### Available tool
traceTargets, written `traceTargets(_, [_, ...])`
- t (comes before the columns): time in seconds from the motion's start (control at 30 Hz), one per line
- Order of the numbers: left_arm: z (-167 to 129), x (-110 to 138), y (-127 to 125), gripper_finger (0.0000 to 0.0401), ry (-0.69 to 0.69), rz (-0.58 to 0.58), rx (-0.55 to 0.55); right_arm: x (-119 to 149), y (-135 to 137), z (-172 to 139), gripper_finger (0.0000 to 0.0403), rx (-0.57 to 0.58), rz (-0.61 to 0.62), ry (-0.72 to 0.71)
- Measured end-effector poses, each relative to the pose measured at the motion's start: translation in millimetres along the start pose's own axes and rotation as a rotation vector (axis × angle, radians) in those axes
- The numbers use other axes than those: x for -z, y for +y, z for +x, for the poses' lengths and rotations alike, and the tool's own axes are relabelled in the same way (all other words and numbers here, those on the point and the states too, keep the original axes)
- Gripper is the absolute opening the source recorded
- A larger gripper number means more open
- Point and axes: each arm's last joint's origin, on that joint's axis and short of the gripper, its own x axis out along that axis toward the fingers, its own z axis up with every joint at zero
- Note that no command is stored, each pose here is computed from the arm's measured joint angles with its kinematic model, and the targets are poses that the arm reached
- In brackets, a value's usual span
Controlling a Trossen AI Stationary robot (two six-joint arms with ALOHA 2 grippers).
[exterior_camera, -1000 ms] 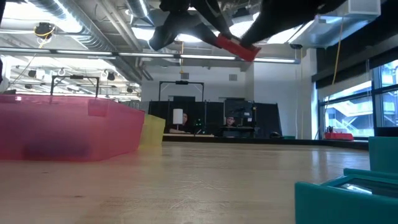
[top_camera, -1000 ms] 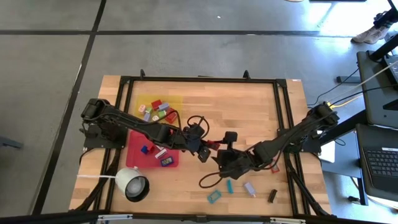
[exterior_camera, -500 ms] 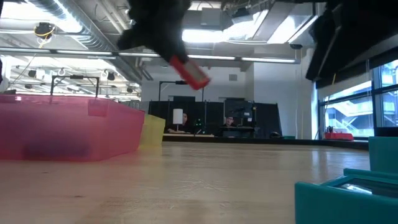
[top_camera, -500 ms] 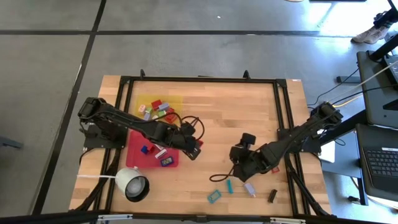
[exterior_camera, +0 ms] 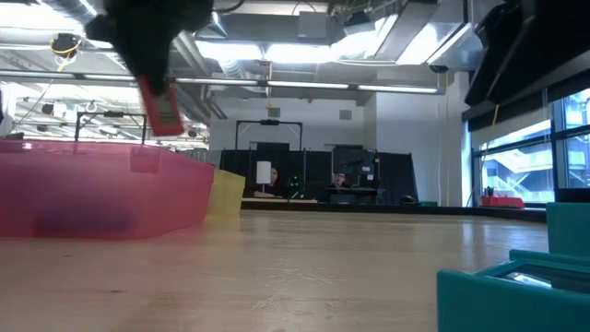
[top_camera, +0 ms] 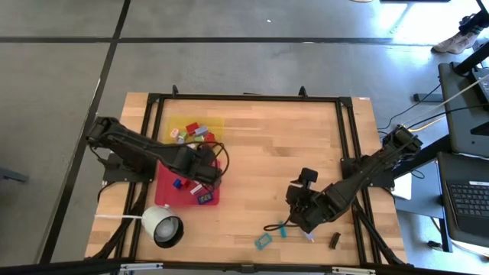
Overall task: Pick & Place Office items
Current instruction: Put the red timer into the red bin
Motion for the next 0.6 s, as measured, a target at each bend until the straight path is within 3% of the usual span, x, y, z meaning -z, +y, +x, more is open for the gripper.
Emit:
traceTargets(0.37, [41,21,16,0.0068,0.006,-0.08,-0.184,0,0,0,0.0331,0.009,0.01,-0.017])
traceTargets(0.6, [69,27,28,0.0068,0.035,-0.101,-0.219,-1,0,0,0.0331,0.025,0.01,-0.039])
